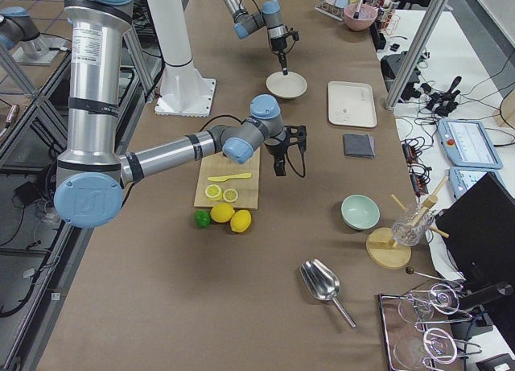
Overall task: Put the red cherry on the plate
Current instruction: 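Push the white plate toward the table center with the left gripper, then grasp the two dark red cherries with the right gripper while the left arm draws back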
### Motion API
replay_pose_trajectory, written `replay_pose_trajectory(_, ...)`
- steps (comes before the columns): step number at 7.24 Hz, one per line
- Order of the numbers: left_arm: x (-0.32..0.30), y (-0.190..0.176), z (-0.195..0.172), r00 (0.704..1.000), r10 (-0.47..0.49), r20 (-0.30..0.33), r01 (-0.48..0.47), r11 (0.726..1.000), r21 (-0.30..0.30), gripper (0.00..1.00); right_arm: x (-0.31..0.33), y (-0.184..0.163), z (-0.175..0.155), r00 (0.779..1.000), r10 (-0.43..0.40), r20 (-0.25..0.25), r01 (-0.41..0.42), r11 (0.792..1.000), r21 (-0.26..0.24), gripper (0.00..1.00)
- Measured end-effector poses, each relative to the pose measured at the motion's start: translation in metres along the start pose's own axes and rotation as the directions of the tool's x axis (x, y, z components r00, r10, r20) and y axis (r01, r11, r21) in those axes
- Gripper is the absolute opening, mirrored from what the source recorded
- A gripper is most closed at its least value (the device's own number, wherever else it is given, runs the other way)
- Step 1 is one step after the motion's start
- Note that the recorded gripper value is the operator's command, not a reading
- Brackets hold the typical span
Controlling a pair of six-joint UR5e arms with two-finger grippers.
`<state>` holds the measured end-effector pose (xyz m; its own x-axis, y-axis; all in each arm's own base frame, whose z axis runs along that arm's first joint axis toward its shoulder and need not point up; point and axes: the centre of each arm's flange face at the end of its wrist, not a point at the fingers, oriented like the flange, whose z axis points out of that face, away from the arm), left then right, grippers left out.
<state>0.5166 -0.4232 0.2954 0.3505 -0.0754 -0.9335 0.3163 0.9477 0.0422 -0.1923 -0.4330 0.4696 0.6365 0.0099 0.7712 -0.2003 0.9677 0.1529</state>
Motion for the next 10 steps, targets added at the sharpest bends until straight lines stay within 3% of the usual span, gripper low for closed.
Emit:
replay_pose_trajectory(1,0.014,0.020,0.008,1.000,0.000,0.013,0.000,1.000,-0.001,0.00,0.000,0.000,0.000,1.000,0.001,0.000,-0.001,1.000,0.000,1.00)
replay_pose_trajectory(2,0.018,0.030,0.013,1.000,0.003,0.022,-0.003,1.000,-0.001,0.80,0.000,0.000,0.000,1.000,0.003,0.001,-0.003,1.000,-0.001,1.00)
replay_pose_trajectory(3,0.016,0.035,0.017,0.999,0.004,0.034,-0.004,1.000,0.003,0.97,-0.002,0.000,0.000,1.000,0.006,0.003,-0.006,1.000,-0.001,1.00)
replay_pose_trajectory(5,0.010,0.038,0.022,0.999,0.009,0.050,-0.012,0.999,0.047,0.98,-0.018,0.000,0.001,0.999,0.048,0.023,-0.048,0.999,-0.003,1.00)
replay_pose_trajectory(7,0.010,0.025,-0.002,0.999,0.036,0.032,-0.037,0.998,0.056,0.98,-0.064,0.016,0.010,0.993,0.105,0.045,-0.106,0.994,0.004,1.00)
replay_pose_trajectory(9,-0.033,-0.024,-0.052,0.995,0.079,0.056,-0.079,0.997,-0.007,0.98,-0.104,0.063,0.012,0.993,0.111,0.030,-0.110,0.994,-0.009,0.96)
replay_pose_trajectory(10,-0.064,-0.050,-0.078,0.993,0.090,0.073,-0.088,0.996,-0.029,0.98,-0.116,0.093,0.008,0.990,0.137,-0.015,-0.137,0.990,-0.031,0.96)
